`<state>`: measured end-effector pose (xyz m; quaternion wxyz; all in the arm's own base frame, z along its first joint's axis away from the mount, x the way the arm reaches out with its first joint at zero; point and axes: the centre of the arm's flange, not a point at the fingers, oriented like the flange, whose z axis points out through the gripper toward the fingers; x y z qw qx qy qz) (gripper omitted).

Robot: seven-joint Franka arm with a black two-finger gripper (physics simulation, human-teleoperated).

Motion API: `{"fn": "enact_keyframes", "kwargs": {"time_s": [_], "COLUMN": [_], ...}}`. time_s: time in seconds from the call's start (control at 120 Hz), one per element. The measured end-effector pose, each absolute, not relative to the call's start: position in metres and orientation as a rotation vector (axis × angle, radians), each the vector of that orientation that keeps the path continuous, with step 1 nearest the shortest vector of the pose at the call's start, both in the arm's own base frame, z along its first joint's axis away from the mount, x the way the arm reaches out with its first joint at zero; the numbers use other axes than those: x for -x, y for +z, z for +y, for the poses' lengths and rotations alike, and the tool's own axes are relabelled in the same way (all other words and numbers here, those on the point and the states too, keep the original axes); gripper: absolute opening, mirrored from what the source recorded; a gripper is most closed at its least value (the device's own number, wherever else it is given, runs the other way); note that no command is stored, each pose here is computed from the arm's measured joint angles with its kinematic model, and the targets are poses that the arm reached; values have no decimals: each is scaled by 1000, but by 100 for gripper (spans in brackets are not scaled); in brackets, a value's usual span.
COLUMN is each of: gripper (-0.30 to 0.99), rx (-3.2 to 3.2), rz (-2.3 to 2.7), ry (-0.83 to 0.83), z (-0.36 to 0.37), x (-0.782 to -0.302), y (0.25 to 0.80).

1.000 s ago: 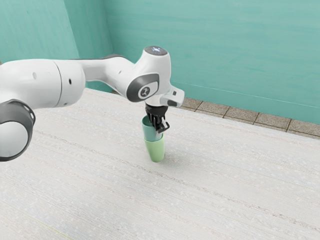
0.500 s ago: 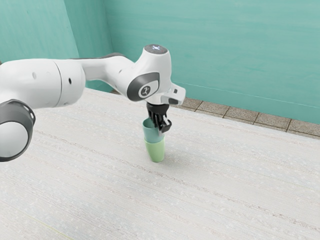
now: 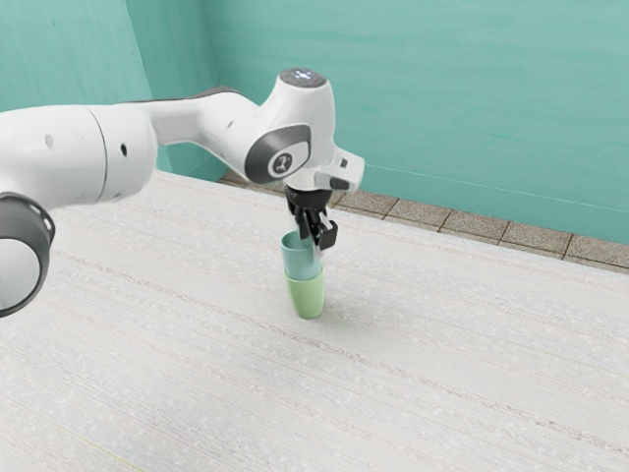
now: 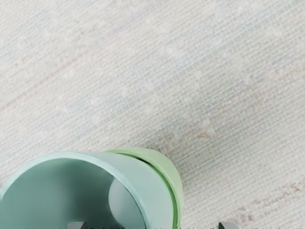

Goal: Place the left cup onto the right cup

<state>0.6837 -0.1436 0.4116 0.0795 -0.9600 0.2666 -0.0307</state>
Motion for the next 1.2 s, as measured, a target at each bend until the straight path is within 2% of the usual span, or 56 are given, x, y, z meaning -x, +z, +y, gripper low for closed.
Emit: {"fn": "enact_keyframes", "kwargs": {"time_s": [0.533, 0.933, 1.2], "gripper": [39, 60, 67], "rx": [2854, 2884, 2936], "rz": [795, 757, 714], "ry": [-132, -115, -79], "z": [-154, -145, -136], "x": [-663, -638, -622], "y": [465, 489, 500]}}
